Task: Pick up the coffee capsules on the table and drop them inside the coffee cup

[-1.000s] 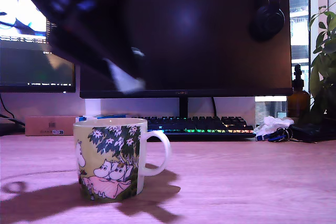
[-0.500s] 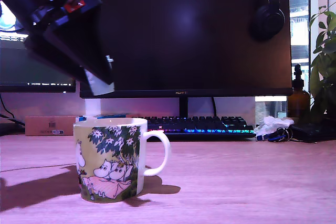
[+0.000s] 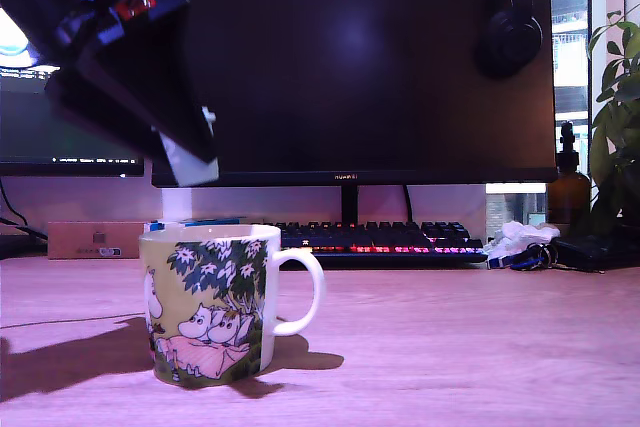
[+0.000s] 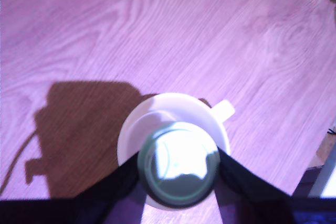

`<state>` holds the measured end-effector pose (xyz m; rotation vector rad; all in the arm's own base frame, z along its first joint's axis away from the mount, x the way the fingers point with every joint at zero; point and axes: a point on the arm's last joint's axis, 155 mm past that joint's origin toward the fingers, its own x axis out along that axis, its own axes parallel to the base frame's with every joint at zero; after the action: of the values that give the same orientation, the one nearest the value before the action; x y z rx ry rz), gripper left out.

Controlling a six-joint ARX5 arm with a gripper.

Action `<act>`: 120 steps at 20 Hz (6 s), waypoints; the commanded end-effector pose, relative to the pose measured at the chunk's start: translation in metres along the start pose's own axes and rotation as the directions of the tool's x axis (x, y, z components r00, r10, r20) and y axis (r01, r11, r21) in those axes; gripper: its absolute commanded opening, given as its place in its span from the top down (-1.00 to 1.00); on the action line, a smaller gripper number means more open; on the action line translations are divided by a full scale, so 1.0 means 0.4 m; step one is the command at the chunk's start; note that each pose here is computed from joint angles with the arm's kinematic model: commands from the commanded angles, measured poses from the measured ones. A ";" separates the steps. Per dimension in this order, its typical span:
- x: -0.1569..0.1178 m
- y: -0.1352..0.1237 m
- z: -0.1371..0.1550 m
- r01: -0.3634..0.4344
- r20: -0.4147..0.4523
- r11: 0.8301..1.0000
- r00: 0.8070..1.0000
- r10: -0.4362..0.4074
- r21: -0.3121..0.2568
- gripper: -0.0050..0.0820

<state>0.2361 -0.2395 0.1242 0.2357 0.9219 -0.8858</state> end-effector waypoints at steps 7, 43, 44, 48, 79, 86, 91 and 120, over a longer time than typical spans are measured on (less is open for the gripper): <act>0.016 -0.010 -0.030 0.027 -0.047 1.000 0.999 -0.027 0.001 0.31; -0.036 0.102 -0.018 -0.016 0.161 0.994 0.986 0.033 -0.109 0.93; -0.043 0.102 -0.016 -0.021 0.192 0.993 0.980 0.044 -0.119 0.93; -0.083 0.122 -0.011 -0.094 0.320 0.986 0.938 0.134 -0.137 0.93; -0.076 0.197 -0.131 -0.221 0.414 0.958 0.867 0.279 -0.182 0.93; -0.043 0.211 -0.177 -0.235 0.479 0.954 0.826 0.296 -0.184 0.91; -0.020 0.214 -0.221 -0.239 0.450 0.952 0.841 0.302 -0.192 0.91; 0.039 0.293 -0.209 -0.307 0.443 0.925 0.814 0.376 -0.222 -0.35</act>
<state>0.2811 -0.1322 0.0447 0.0411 0.4440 -0.5039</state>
